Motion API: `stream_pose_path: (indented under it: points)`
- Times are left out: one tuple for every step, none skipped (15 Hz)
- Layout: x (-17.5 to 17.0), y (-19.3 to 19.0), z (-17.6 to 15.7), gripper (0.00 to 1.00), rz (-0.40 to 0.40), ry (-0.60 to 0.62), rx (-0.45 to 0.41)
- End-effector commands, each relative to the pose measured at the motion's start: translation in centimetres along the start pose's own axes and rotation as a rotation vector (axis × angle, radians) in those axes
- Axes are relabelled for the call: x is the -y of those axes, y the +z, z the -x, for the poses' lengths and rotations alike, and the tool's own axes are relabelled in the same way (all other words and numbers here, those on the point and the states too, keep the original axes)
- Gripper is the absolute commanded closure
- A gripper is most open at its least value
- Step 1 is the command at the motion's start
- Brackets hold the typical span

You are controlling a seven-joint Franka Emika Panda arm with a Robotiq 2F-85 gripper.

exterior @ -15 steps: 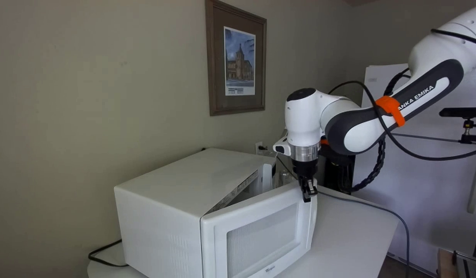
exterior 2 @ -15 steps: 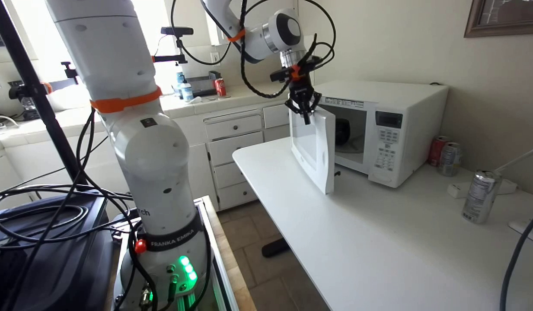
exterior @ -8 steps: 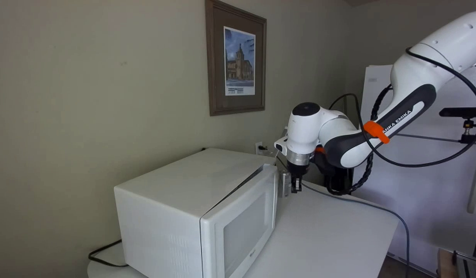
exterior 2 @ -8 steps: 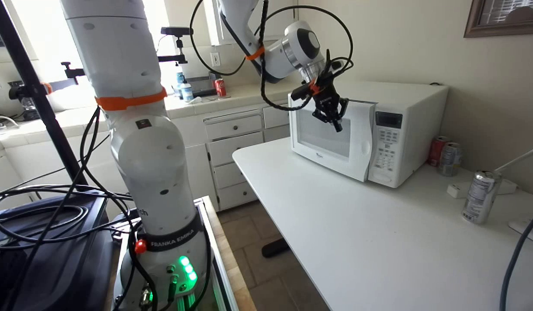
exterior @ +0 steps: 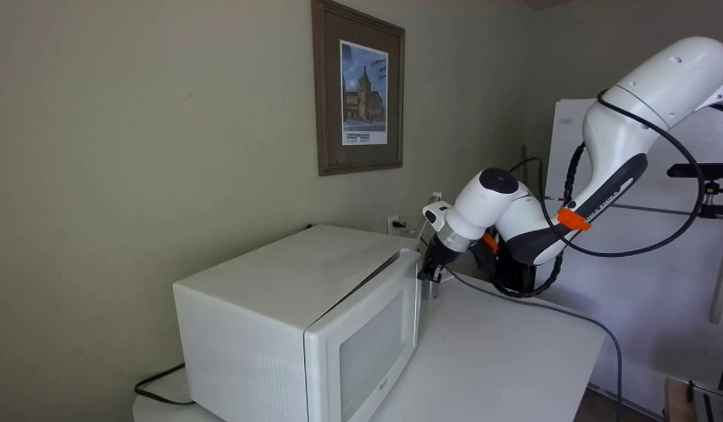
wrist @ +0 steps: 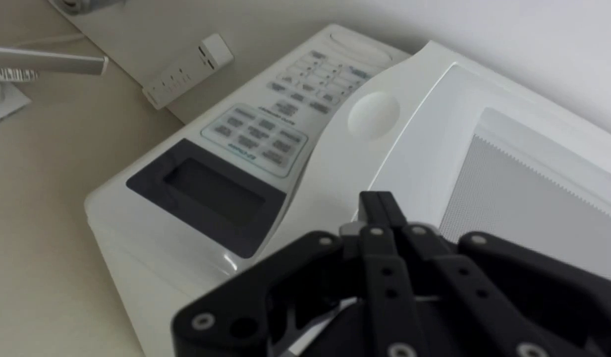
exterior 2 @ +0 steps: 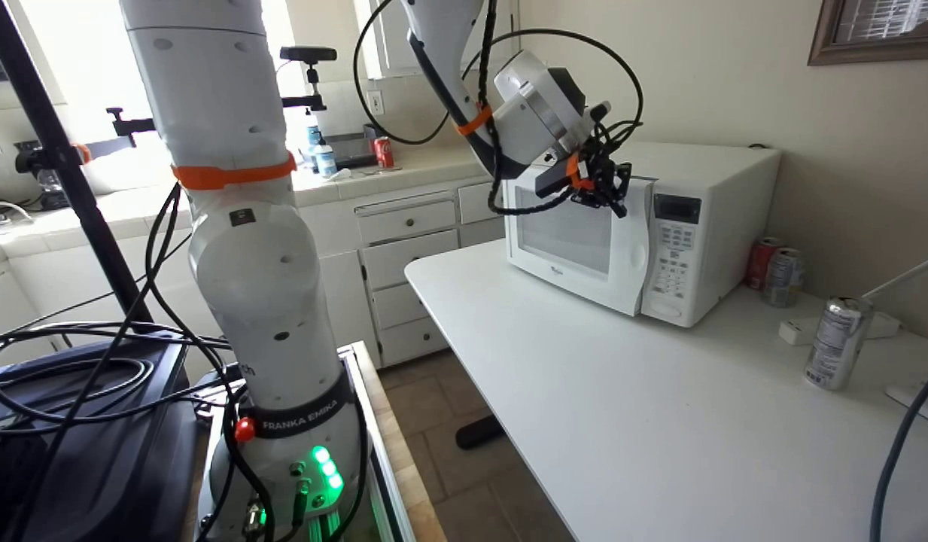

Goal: Close the door to the microwave

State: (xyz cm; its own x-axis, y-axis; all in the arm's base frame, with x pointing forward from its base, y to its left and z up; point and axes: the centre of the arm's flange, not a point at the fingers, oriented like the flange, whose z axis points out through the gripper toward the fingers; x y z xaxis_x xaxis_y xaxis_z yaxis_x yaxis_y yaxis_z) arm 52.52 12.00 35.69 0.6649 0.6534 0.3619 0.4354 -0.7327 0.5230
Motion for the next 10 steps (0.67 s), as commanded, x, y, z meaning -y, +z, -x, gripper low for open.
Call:
stream_pose_path:
  points:
    - [-0.4,2.7,0.7,1.00,0.017,-0.038,-0.107]
    - [-0.8,3.1,0.9,1.00,0.028,-0.054,-0.120]
    - [-1.0,3.4,1.0,1.00,0.034,-0.069,-0.133]
    - [-1.2,3.8,1.1,1.00,0.035,-0.083,-0.153]
    - [-1.4,4.1,1.1,1.00,0.040,-0.093,-0.165]
    - [-1.8,4.6,1.2,1.00,0.043,-0.104,-0.177]
    - [-2.1,5.0,1.1,1.00,0.045,-0.113,-0.190]
    - [-2.2,5.4,1.3,1.00,0.039,-0.122,-0.197]
    - [-2.4,5.4,1.4,1.00,0.015,-0.134,-0.206]
    - [-2.2,4.9,1.4,1.00,-0.056,-0.157,-0.214]
